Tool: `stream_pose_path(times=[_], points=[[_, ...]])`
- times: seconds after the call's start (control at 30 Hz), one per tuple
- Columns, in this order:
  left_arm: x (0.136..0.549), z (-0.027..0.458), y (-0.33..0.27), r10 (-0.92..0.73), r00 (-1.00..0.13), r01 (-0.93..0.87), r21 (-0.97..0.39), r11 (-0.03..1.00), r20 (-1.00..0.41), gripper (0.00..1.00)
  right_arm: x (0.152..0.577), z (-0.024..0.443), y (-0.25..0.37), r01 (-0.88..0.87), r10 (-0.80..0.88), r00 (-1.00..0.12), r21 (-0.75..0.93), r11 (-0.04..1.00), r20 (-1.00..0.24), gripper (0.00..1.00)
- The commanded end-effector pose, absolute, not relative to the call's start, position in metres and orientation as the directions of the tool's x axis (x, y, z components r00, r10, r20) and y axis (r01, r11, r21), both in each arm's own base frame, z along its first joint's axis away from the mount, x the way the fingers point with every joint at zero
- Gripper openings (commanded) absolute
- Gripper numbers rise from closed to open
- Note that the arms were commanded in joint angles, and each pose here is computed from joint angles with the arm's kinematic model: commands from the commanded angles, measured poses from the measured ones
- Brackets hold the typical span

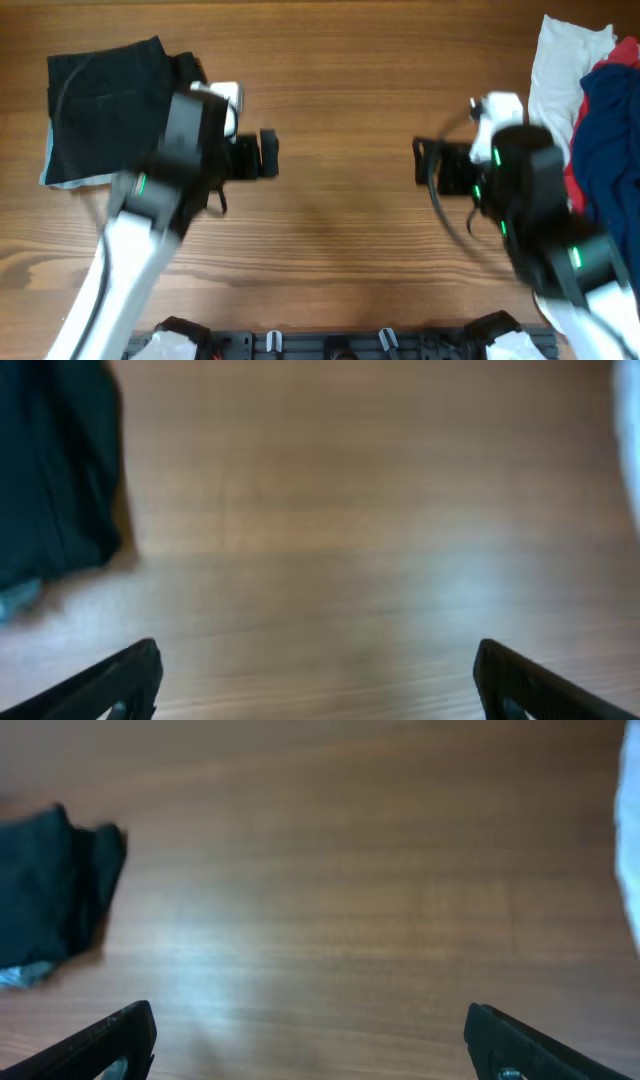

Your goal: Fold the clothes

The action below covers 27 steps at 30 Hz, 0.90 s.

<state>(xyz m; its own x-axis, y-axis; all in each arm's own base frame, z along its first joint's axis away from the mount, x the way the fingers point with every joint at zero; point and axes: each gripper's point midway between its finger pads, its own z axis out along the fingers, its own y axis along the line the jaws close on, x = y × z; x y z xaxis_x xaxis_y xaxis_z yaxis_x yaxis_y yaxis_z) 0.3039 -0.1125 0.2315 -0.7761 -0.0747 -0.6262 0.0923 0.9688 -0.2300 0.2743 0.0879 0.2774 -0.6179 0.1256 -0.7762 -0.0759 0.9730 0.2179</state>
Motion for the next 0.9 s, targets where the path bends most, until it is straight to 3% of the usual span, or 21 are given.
stream_pose_path(times=[0.0,0.2,0.87], points=[[0.277,0.242,-0.098,-0.133,-0.660,0.060,-0.229,0.972,-0.739,1.00,0.247,0.278,0.064,0.003,0.180,-0.524,0.210,0.978,-0.832,1.00],[0.258,0.264,-0.090,-0.164,-0.589,0.083,-0.262,0.961,-0.791,1.00,0.215,0.264,0.049,0.010,0.166,-0.556,0.193,0.981,-0.815,0.99],[0.256,0.251,-0.089,-0.147,-0.630,0.070,-0.244,0.967,-0.762,1.00,0.201,0.248,0.035,0.055,0.156,-0.603,0.154,0.986,-0.783,1.00]])
